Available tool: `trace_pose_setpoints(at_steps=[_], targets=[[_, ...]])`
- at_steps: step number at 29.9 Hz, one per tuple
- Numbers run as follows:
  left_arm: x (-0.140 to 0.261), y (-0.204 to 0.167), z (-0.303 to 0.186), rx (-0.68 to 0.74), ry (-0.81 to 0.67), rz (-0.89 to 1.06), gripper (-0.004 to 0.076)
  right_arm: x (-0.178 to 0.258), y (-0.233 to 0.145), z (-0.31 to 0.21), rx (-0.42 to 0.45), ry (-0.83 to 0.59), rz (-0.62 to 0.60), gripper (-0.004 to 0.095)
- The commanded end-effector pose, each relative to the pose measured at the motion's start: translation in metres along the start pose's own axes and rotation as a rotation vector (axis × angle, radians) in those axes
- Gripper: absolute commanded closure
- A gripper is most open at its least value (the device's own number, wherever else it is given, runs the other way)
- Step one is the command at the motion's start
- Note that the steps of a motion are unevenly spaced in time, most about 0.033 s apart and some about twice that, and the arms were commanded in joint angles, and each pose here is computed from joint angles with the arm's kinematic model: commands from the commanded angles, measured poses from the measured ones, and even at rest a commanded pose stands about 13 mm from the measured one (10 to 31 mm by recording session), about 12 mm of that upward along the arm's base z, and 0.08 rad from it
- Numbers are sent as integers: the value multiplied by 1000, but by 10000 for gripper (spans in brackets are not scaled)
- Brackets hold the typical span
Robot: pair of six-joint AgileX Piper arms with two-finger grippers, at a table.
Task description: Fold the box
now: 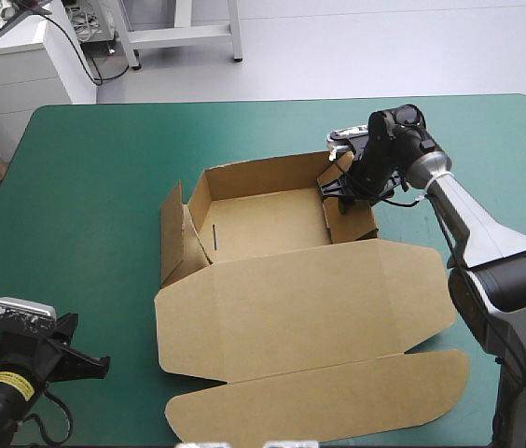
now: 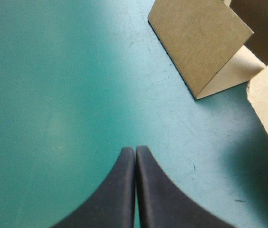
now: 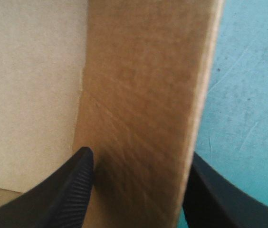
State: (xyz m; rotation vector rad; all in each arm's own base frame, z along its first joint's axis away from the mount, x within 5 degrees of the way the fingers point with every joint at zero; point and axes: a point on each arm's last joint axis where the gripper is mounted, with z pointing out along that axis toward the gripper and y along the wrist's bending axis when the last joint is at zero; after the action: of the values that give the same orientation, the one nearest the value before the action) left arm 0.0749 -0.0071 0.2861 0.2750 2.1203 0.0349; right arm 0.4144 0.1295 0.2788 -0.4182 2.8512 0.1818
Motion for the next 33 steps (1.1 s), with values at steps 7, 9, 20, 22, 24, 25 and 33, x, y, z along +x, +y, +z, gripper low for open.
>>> trace_pose_setpoints(at_steps=[7, 9, 20, 22, 24, 25, 33], targets=[[-12, 0, -4, 7, -78, -4, 732, -1, 1, -16, -5, -34, 16, 529], [-12, 0, -4, 7, -78, -4, 732, -1, 0, -16, 3, -34, 22, 662], [-12, 0, -4, 3, -78, 17, 732, 1, 2, -39, 2, -87, 48, 927], [-12, 0, -4, 5, -78, 16, 732, 4, 2, -58, 8, -130, 49, 927], [-12, 0, -4, 5, -78, 16, 732, 9, -1, -81, 33, -179, 59, 927], [-12, 0, -4, 5, -78, 16, 732, 12, -1, -90, 40, -201, 63, 927], [-12, 0, -4, 12, -80, 7, 732, 51, -10, -188, 110, -430, 108, 927]])
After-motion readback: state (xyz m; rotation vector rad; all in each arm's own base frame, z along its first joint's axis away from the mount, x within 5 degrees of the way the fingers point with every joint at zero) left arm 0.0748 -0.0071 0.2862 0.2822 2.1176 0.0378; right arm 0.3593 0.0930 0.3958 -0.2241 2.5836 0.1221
